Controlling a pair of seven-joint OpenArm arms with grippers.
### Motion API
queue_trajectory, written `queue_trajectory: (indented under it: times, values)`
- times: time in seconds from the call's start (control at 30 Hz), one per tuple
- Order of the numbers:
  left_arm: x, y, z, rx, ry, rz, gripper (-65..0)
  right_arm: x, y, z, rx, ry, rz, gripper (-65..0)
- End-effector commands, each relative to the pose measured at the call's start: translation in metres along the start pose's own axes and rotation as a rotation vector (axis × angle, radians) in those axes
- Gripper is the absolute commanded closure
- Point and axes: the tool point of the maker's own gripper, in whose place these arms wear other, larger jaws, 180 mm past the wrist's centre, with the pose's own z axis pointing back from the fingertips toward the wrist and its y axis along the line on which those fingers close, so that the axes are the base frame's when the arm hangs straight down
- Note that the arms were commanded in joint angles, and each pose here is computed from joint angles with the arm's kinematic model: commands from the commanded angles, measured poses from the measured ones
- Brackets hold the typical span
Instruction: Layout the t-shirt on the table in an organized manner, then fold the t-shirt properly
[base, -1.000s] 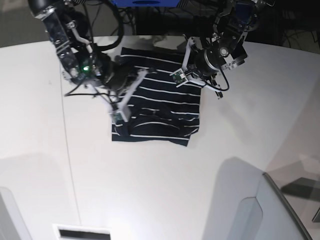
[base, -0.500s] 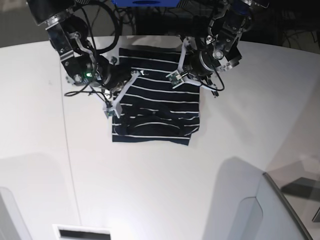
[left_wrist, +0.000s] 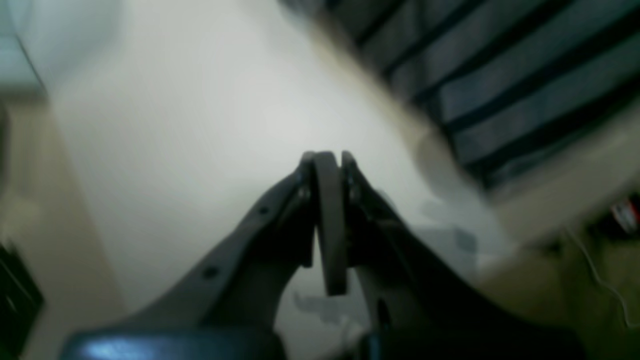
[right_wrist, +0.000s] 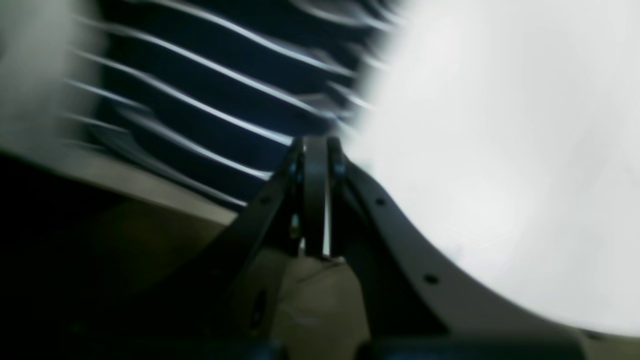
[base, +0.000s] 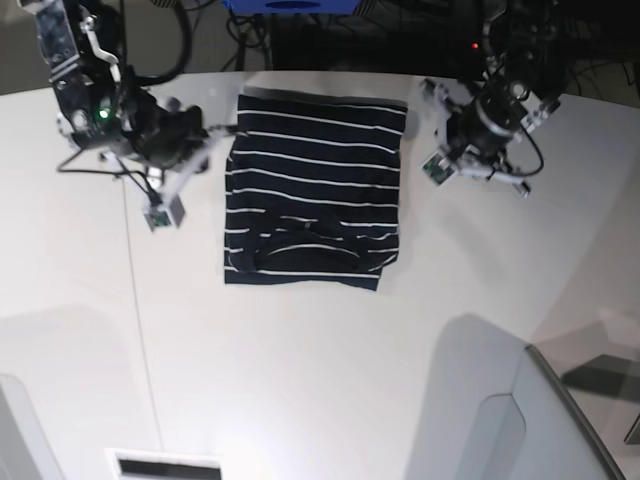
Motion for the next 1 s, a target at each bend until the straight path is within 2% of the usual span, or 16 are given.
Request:
queue_trajectory:
  times: [0.0, 0.17, 0.4, 0.5, 0.6, 0.77, 0.83, 0.97]
  values:
    - [0.006, 0.004, 0.008, 0.008, -0.063, 0.016, 0.0, -0.001, -0.001, 0.005, 0.01, -0.023, 0.018, -0.2]
    - [-0.041, -0.024, 0.037, -0.06, -0.076, 0.124, 0.0, -0.067, -0.034, 0.02, -0.059, 0.097, 0.06, -0.2]
    - [-0.101, -0.097, 0.087, -0.21, 0.021, 0.192, 0.0, -0.147, -0.092, 0.067, -0.204, 0.235, 0.04, -0.2]
    - [-0.115, -0.123, 0.096, -0.25, 0.072, 0.244, 0.0, -0.175, -0.098, 0.074, -0.217, 0.288, 0.042, -0.2]
    - [-0.14, -0.152, 0.093, -0.292, 0.144, 0.322, 0.0, -0.214, -0.086, 0.057, -0.174, 0.361, 0.084, -0.2]
    - [-0.173, -0.205, 0.059, -0.429, 0.193, 0.4, 0.0, -0.268, -0.064, 0.013, -0.117, 0.516, 0.306, -0.2]
    - [-0.182, -0.222, 0.041, -0.467, 0.194, 0.444, 0.0, -0.285, -0.058, -0.003, -0.11, 0.571, 0.318, -0.2]
    - [-0.207, -0.243, 0.008, -0.526, 0.224, 0.525, 0.0, -0.322, -0.062, -0.037, -0.163, 0.699, 0.277, -0.3]
